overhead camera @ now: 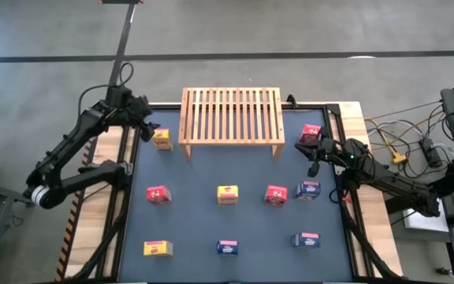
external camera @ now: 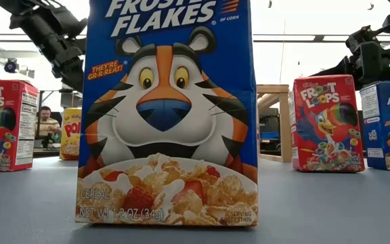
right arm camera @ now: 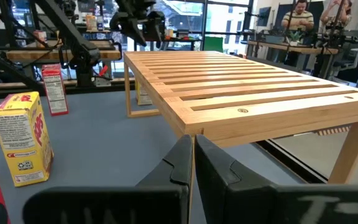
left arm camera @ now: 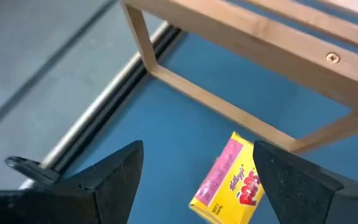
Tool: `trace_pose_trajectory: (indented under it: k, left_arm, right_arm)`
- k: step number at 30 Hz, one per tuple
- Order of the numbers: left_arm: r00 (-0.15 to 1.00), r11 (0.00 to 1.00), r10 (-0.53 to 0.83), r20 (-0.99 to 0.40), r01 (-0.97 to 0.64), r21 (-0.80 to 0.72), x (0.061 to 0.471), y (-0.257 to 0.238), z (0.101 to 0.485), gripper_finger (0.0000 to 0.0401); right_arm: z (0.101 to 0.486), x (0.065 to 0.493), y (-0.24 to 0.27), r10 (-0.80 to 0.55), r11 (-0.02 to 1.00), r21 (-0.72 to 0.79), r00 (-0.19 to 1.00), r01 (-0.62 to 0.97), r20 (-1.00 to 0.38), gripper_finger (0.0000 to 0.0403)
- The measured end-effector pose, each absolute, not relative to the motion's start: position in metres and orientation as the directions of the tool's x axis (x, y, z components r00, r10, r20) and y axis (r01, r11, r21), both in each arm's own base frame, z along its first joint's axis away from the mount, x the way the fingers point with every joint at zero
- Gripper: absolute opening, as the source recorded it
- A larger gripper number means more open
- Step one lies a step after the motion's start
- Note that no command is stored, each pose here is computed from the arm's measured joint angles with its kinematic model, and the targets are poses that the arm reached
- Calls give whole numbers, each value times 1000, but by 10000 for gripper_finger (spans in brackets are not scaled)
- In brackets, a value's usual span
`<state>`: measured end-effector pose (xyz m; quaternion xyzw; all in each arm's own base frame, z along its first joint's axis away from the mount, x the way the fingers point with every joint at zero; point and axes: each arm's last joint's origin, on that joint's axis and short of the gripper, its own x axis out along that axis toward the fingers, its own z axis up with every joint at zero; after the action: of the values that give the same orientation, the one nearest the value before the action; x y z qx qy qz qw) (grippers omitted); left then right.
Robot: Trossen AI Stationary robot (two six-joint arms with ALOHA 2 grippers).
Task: Stack cereal on shelf
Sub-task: Put the top left yellow cereal box on the shelf
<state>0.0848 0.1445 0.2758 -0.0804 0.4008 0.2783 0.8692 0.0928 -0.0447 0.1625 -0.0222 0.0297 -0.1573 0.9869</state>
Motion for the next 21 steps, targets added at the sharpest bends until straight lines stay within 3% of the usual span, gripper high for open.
trace_pose_trajectory:
  k: [11, 16, 21]
  left_arm:
    - [534, 853, 423, -732, -506, 123, 88, 150, 302, 286]
    - [486, 842, 510, -710, -450, 297, 85, 150, 319, 286]
    - [481, 851, 466, -743, -473, 228, 83, 145, 325, 286]
  right_arm:
    - [163, 93, -45, -312, 949, -53, 949, 309, -52, 9]
    - [163, 93, -45, -312, 949, -53, 949, 309, -51, 9]
    - [163, 93, -45, -312, 949, -53, 949, 309, -51, 9]
